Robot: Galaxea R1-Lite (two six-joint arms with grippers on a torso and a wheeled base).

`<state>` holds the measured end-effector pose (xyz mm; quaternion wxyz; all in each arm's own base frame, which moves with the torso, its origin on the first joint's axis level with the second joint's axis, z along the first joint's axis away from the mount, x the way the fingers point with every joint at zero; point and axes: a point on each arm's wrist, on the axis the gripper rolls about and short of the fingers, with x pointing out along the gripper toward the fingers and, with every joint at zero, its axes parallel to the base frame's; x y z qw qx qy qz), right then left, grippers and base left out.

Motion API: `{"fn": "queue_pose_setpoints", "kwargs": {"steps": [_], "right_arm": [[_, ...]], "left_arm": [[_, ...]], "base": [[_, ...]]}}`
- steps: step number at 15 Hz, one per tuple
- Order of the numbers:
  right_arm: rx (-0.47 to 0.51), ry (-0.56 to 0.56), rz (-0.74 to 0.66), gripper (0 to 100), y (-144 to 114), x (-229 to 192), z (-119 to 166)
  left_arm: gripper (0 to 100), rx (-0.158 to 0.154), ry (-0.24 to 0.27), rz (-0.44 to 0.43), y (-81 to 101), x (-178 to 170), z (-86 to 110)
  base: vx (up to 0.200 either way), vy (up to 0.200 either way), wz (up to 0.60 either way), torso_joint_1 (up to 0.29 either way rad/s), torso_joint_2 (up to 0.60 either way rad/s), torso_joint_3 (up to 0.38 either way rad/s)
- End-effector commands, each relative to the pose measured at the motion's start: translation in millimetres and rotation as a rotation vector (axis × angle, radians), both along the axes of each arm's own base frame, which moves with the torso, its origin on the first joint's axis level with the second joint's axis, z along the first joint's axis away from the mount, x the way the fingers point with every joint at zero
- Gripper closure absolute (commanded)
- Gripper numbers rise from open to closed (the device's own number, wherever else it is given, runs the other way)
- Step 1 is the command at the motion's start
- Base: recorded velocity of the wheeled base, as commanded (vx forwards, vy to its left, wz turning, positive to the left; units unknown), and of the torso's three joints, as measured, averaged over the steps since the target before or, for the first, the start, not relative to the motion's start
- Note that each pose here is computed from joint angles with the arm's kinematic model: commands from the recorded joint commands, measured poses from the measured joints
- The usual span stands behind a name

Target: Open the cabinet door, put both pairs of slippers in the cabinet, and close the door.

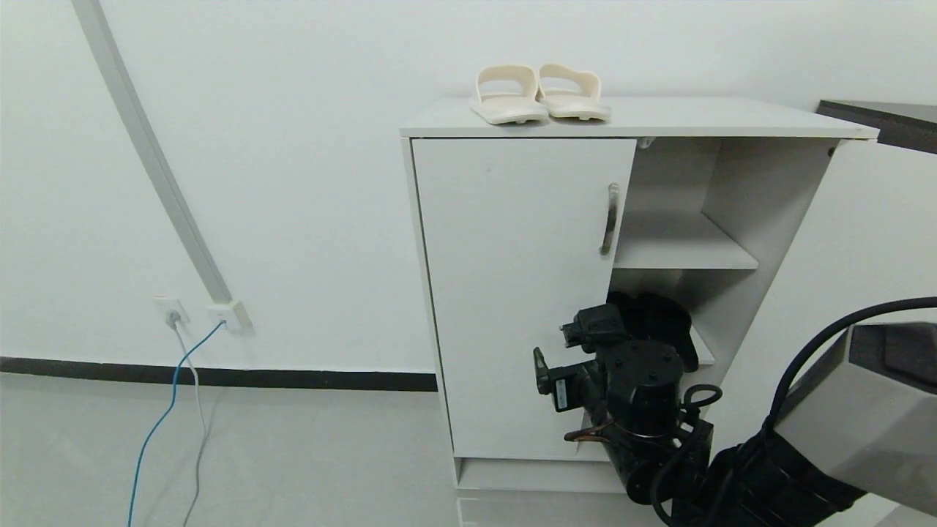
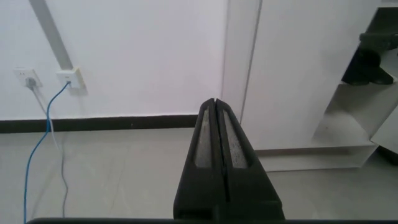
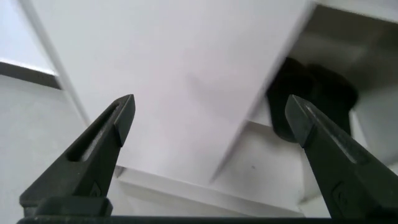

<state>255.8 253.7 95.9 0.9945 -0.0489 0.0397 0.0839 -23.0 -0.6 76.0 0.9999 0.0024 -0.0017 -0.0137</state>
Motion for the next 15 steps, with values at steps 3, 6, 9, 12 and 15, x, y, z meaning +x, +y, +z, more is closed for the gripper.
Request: {"fn": "queue_pose_setpoints", "kwargs": {"steps": [3,6,9,12,15], "right_arm": [[-0.002,-0.003,0.003,0,-0.7,-0.7,-1.4],[0.006,-0.011,0.003,0,-0.4,-0.4,-1.2],[0.007,-0.013,0.004,0,-0.4,-0.4,-0.9],[0.007,-0.013,0.005,0,0.5,0.4,-1.6],[0.005,-0.011,0.005,0,0.3,0.2,-2.0]], "left_arm": [[100,0.001,0.000,0.001,0.0,0.1,0.1],[100,0.000,0.000,0.000,0.0,0.1,0.1],[100,0.001,0.002,0.000,0.0,0.2,-0.3],[100,0.000,0.000,0.001,0.0,0.1,0.1],[100,0.000,0.000,0.001,0.0,0.1,0.1]], "base": [[0.000,0.000,0.00,0.000,0.00,0.000],[0.000,0.000,0.00,0.000,0.00,0.000],[0.000,0.000,0.00,0.000,0.00,0.000],[0.000,0.000,0.00,0.000,0.00,0.000],[0.000,0.000,0.00,0.000,0.00,0.000]]}}
